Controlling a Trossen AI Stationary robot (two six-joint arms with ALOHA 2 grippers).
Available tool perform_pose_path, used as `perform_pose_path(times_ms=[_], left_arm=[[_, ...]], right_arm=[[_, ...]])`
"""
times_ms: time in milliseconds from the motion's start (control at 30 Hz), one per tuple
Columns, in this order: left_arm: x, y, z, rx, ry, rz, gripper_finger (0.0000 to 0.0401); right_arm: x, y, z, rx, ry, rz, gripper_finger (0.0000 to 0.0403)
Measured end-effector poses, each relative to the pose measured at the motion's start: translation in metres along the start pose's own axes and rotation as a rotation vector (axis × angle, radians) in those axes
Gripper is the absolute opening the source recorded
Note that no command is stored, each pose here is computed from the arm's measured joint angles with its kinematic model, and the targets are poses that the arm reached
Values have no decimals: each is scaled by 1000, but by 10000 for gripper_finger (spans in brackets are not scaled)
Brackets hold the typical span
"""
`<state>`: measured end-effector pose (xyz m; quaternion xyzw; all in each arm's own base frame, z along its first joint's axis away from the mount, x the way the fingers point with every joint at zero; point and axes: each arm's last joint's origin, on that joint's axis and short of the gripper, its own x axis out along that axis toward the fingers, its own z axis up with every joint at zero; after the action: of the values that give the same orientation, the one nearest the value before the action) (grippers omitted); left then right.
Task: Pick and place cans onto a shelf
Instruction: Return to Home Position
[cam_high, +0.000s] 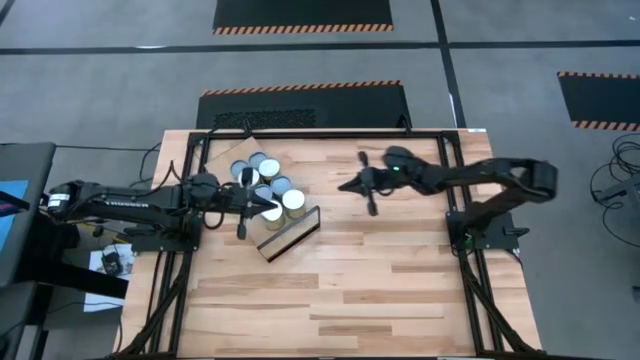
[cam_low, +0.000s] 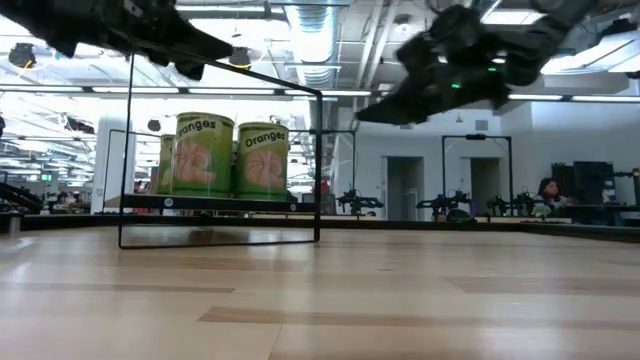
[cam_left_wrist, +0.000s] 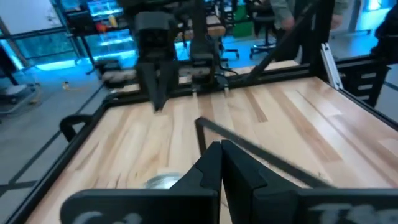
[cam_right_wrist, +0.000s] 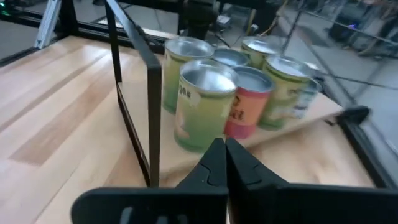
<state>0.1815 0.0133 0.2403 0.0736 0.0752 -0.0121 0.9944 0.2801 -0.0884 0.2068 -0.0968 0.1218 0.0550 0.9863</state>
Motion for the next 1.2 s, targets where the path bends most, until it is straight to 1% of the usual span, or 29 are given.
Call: perform_pose_path(times_ms=[133, 233, 333, 533, 667, 767, 833, 900, 1000, 1133, 1200], left_arm=[[-10, 2, -8, -16, -27, 17, 0], [-19, 2, -11, -38, -11, 15, 0], [-27, 1, -15, -44, 4, 16, 0], [-43, -3, -28, -58, -45, 28, 0], [-54, -6, -38, -72, -85, 53, 0], [-62, -8, -46, -76, -102, 77, 0], [-67, -9, -49, -77, -114, 97, 0], [-73, -10, -52, -79, -125, 110, 0], [-82, -10, -52, -87, -153, 128, 0], [-89, -11, -50, -83, -205, 138, 0], [-88, -11, -51, -86, -191, 149, 0]], right_arm=[[-33, 14, -10, -12, -43, -32, 5], [-54, 25, -18, 7, -57, -67, 7], [-74, 36, -25, 3, -70, -117, 8], [-107, 54, -34, 4, -154, -170, 9], [-122, 63, -40, -7, -202, -196, 10], [-132, 67, -46, 21, -201, -242, 10], [-136, 68, -50, 50, -188, -249, 10], [-141, 70, -51, 62, -193, -255, 10], [-148, 73, -52, 47, -236, -276, 10], [-156, 76, -59, 47, -271, -357, 5], [-159, 77, -60, 61, -272, -399, 5]])
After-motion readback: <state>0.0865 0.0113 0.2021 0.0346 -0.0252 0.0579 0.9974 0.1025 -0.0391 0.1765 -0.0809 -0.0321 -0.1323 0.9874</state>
